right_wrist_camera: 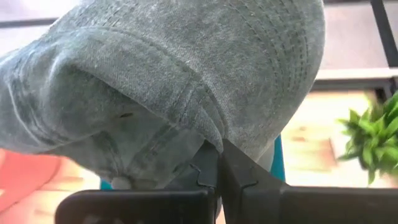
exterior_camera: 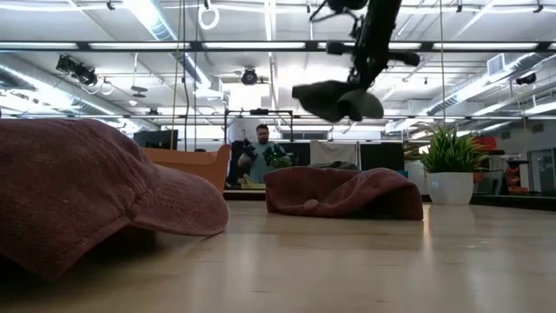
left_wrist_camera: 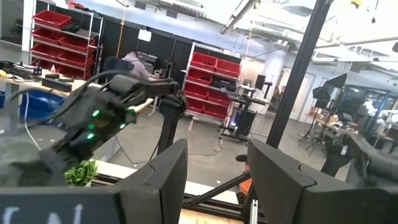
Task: Pick & Place hat
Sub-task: Put the bottom black cap into the blue bin, then put the black cap into the blue bin
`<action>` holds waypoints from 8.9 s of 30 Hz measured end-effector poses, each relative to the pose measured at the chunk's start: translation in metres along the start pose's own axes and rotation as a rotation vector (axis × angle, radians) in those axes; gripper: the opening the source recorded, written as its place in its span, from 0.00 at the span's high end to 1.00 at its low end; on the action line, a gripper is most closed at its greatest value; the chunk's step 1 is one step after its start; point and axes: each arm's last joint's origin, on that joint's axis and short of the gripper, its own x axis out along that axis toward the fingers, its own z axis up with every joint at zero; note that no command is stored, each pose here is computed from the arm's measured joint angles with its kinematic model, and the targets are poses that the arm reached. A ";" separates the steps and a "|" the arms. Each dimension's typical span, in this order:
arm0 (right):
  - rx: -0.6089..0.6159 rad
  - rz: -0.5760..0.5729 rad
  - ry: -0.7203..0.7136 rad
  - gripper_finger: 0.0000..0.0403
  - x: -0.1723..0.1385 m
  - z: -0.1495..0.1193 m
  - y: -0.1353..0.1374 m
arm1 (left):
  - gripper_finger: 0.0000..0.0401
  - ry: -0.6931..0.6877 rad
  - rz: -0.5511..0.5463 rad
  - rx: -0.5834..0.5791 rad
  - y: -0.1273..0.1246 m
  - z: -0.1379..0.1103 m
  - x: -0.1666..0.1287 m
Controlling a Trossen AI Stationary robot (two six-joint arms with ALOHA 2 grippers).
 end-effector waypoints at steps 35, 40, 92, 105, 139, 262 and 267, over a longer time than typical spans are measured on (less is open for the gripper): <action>0.387 -0.139 0.251 0.83 0.105 -0.009 0.022 | 0.57 -0.035 -0.008 -0.028 -0.001 0.004 0.000; 0.311 -0.118 0.243 0.79 0.102 -0.007 0.022 | 0.57 -0.035 -0.009 -0.028 -0.001 0.004 0.000; -0.679 1.068 -0.009 0.52 -0.165 -0.024 -0.036 | 0.57 1.126 0.913 -0.242 0.034 -0.152 0.015; -0.695 1.073 0.007 0.53 -0.167 -0.028 -0.036 | 0.57 1.330 0.991 -0.350 0.052 -0.208 -0.007; -0.810 1.018 0.021 0.53 -0.153 -0.038 -0.020 | 0.98 1.312 0.927 -0.480 0.074 -0.270 -0.033; -0.126 -0.156 -0.054 0.97 0.093 -0.015 0.036 | 0.74 0.596 0.437 0.106 0.014 0.003 0.090; -0.103 -0.186 -0.043 0.96 0.107 -0.022 0.040 | 0.74 0.595 0.438 0.103 0.014 0.003 0.090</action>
